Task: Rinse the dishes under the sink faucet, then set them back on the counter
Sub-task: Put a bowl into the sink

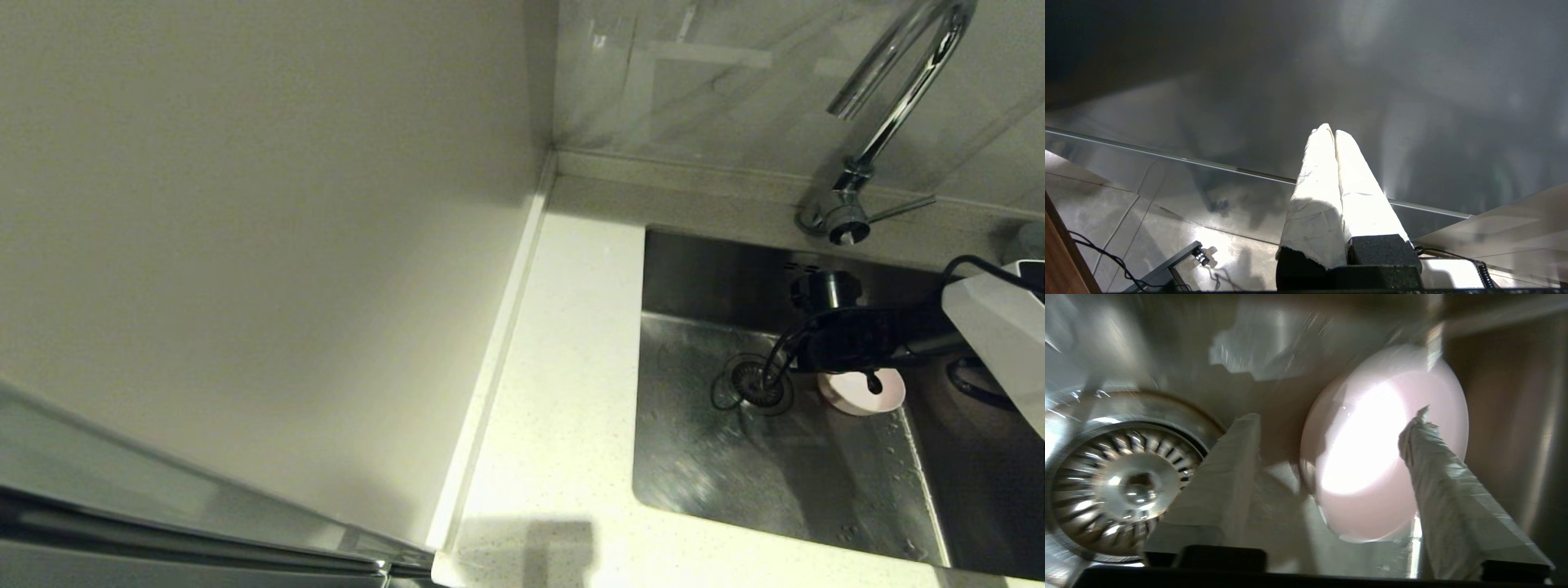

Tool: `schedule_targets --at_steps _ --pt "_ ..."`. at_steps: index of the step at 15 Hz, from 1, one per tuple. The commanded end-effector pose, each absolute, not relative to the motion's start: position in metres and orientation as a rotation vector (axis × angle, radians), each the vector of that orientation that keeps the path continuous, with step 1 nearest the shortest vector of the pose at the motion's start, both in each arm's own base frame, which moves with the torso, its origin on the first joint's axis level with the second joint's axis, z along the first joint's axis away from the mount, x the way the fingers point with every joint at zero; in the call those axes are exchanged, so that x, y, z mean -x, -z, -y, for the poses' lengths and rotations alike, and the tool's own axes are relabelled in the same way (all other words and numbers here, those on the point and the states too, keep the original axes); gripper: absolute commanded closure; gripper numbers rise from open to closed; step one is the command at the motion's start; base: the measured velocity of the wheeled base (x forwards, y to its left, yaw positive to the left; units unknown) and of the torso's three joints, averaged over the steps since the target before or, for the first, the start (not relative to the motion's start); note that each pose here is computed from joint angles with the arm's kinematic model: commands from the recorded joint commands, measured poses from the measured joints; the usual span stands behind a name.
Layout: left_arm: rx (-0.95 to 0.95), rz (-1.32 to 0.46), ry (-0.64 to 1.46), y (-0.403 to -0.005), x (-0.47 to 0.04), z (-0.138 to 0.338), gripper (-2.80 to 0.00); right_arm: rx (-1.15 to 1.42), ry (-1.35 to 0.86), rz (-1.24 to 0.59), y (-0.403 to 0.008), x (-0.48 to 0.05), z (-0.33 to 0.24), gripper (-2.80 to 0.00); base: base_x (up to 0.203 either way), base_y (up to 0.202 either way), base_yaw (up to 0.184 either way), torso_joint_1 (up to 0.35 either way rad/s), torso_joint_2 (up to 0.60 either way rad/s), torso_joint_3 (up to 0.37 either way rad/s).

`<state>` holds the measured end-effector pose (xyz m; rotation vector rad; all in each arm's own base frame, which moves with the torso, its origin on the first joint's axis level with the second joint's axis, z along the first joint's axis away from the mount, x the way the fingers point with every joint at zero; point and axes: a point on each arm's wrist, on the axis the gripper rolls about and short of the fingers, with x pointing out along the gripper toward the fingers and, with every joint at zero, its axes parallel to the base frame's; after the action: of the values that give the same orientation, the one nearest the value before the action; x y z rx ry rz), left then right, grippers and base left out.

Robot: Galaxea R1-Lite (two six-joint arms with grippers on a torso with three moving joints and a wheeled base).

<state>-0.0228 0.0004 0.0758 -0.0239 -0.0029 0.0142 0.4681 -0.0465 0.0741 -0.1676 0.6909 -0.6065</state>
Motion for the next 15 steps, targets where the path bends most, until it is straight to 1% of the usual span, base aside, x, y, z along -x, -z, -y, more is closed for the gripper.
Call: schedule_targets --at_steps 1,3,6,9,12,15 --pt "0.025 0.007 -0.015 -0.076 0.023 0.000 0.00 0.146 0.616 -0.607 -0.121 -0.452 0.046 -2.80 0.000 0.000 0.000 0.000 0.00 0.000" --pt "0.025 0.006 -0.015 -0.076 0.023 0.000 0.00 0.134 0.619 -0.573 -0.152 -0.425 0.045 -2.80 0.000 0.000 0.000 0.000 0.00 0.000" --pt "0.024 0.007 -0.015 -0.076 0.023 0.000 0.00 0.107 0.599 -0.532 -0.200 -0.370 0.047 -2.80 0.000 0.000 0.000 0.000 0.00 0.000" --pt "0.025 0.006 -0.015 -0.076 0.023 0.000 0.00 0.073 0.543 -0.623 -0.238 -0.311 0.058 -2.80 0.000 0.000 0.000 0.000 0.00 0.000" --pt "0.025 0.007 -0.015 -0.076 0.023 0.000 0.00 0.041 0.550 -0.604 -0.277 -0.276 0.070 -2.80 0.000 0.000 0.000 0.000 0.00 0.000" --pt "0.025 0.007 -0.015 -0.076 0.023 0.000 0.00 0.018 0.561 -0.633 -0.297 -0.251 0.084 -2.80 0.000 0.000 0.000 0.000 0.00 0.000"
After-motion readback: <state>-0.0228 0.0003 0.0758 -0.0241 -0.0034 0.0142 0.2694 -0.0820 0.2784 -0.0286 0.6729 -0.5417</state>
